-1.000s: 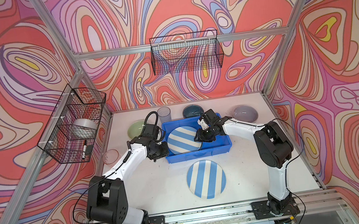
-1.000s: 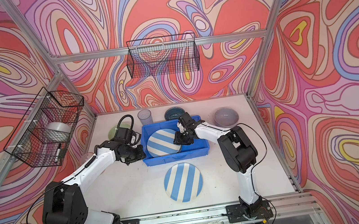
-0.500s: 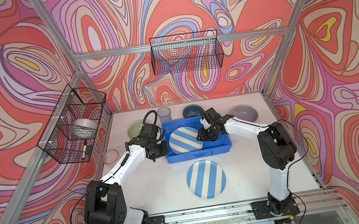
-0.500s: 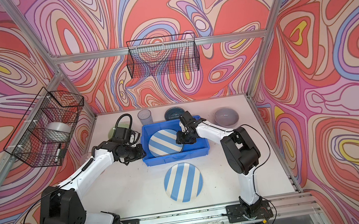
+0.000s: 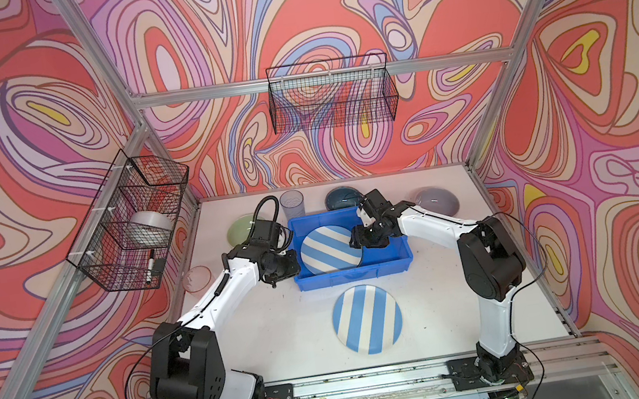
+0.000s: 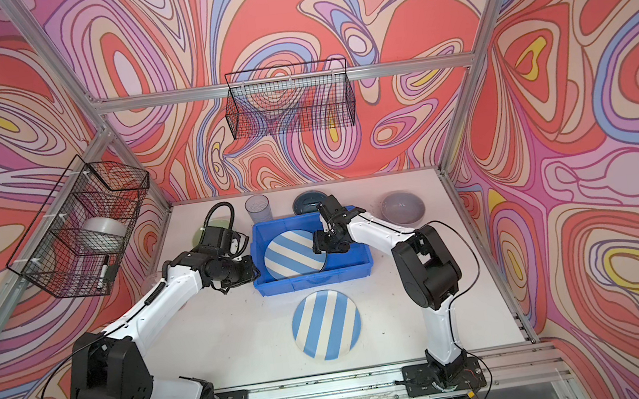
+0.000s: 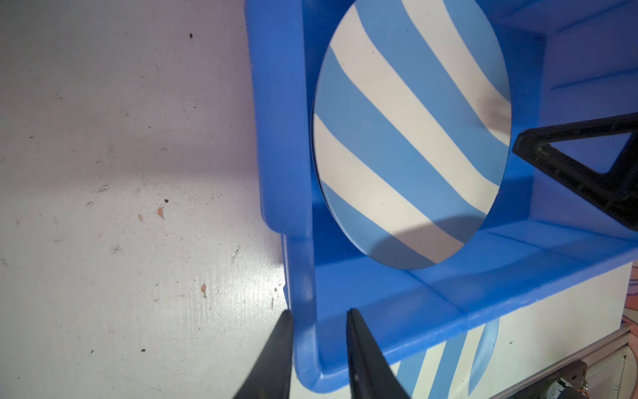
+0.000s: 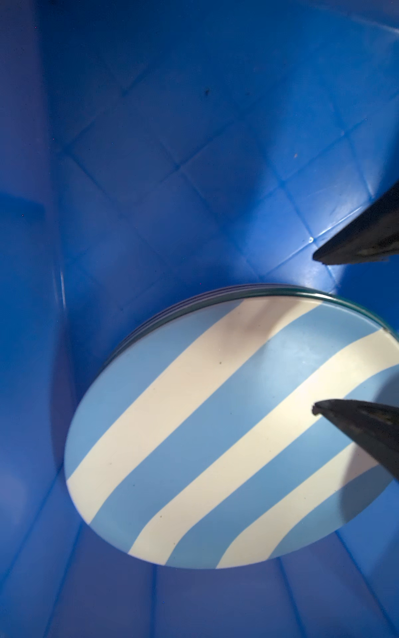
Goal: Place the mixed dishes into the plastic bin
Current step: 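Open the right gripper to release the striped plate in the bin, then move both grippers back to the second striped plate on the table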
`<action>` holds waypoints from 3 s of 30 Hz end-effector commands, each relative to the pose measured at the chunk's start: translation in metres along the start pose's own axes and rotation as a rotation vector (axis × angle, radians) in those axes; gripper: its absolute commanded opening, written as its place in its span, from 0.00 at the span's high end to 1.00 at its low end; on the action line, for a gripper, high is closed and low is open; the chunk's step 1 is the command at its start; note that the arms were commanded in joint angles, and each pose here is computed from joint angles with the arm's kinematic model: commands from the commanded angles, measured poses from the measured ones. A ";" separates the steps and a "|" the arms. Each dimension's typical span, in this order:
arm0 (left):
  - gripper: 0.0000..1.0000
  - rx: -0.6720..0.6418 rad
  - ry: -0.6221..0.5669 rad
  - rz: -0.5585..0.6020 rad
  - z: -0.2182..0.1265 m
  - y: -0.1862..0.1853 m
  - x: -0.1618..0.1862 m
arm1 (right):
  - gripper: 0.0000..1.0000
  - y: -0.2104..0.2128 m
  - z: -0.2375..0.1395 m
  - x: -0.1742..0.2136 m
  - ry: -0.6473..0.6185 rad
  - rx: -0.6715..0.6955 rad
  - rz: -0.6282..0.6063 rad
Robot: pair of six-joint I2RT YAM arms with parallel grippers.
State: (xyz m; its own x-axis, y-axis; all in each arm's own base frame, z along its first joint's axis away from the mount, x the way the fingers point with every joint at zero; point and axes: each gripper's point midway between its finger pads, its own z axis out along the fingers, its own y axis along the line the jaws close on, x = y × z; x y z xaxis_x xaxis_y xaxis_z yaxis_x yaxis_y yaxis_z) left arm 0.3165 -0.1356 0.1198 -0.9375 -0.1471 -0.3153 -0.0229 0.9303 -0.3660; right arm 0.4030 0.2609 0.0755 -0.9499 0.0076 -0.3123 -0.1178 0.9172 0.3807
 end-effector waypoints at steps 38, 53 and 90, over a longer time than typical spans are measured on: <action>0.71 0.009 -0.001 0.025 0.002 -0.001 -0.003 | 0.35 0.016 0.007 -0.005 -0.006 0.066 -0.061; 0.61 0.034 -0.008 0.104 -0.039 -0.006 0.017 | 0.35 0.030 -0.078 0.002 -0.090 0.022 -0.134; 0.66 0.178 -0.038 0.115 0.023 -0.028 0.160 | 0.53 -0.043 -0.081 0.209 -0.007 -0.241 0.124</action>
State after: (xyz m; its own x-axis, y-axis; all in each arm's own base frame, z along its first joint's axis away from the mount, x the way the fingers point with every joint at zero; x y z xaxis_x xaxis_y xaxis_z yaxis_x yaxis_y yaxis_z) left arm 0.1628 -0.1840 0.0568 -0.9379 -0.0133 -0.3466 0.1559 0.8765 -0.4555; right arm 0.1831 0.1827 0.0612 -0.9660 0.1007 -0.2383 -0.0545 0.8212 0.5680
